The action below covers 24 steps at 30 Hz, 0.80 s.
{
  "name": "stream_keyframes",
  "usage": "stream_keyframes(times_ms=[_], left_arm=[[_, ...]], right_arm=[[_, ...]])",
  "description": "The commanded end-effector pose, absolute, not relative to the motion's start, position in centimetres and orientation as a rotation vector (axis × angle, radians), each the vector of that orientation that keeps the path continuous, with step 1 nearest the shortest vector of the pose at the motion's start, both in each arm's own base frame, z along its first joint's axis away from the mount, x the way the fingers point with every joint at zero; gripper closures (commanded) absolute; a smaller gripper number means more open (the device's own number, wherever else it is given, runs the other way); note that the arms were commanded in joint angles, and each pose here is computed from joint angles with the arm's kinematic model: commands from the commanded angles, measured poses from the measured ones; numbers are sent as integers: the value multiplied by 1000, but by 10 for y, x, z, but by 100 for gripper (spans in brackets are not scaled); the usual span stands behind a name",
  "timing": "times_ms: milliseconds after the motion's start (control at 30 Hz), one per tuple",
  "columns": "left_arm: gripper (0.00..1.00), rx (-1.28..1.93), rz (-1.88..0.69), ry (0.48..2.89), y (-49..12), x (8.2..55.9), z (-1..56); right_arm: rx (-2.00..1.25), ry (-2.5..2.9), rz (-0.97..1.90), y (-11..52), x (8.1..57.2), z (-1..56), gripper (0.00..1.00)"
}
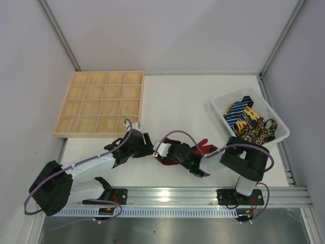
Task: Roll the ties
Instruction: Roll the tie
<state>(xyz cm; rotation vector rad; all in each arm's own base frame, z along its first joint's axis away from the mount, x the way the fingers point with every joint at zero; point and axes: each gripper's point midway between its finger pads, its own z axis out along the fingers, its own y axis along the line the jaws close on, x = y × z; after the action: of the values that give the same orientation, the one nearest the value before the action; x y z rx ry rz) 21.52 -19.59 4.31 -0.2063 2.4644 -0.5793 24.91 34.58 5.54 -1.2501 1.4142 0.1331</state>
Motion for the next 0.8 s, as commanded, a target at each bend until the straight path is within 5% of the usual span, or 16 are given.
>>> stream_keyframes(times_ms=[0,100,233,767], left_arm=[[31,-209,-624,2425,-203,224,53],[31,-205,-623,2425,-203,224,53],[31,-203,-624,2431,-202,222,51],[35,-185,-692,2413,-202,210,54]], right_arm=[[-1238,1324,167,360,249,73,47],[-1236,1331,176,358,249,72,70],[-1226,1344,160,355,248,71,80],[-1142,1668,-92,340,216,80,88]])
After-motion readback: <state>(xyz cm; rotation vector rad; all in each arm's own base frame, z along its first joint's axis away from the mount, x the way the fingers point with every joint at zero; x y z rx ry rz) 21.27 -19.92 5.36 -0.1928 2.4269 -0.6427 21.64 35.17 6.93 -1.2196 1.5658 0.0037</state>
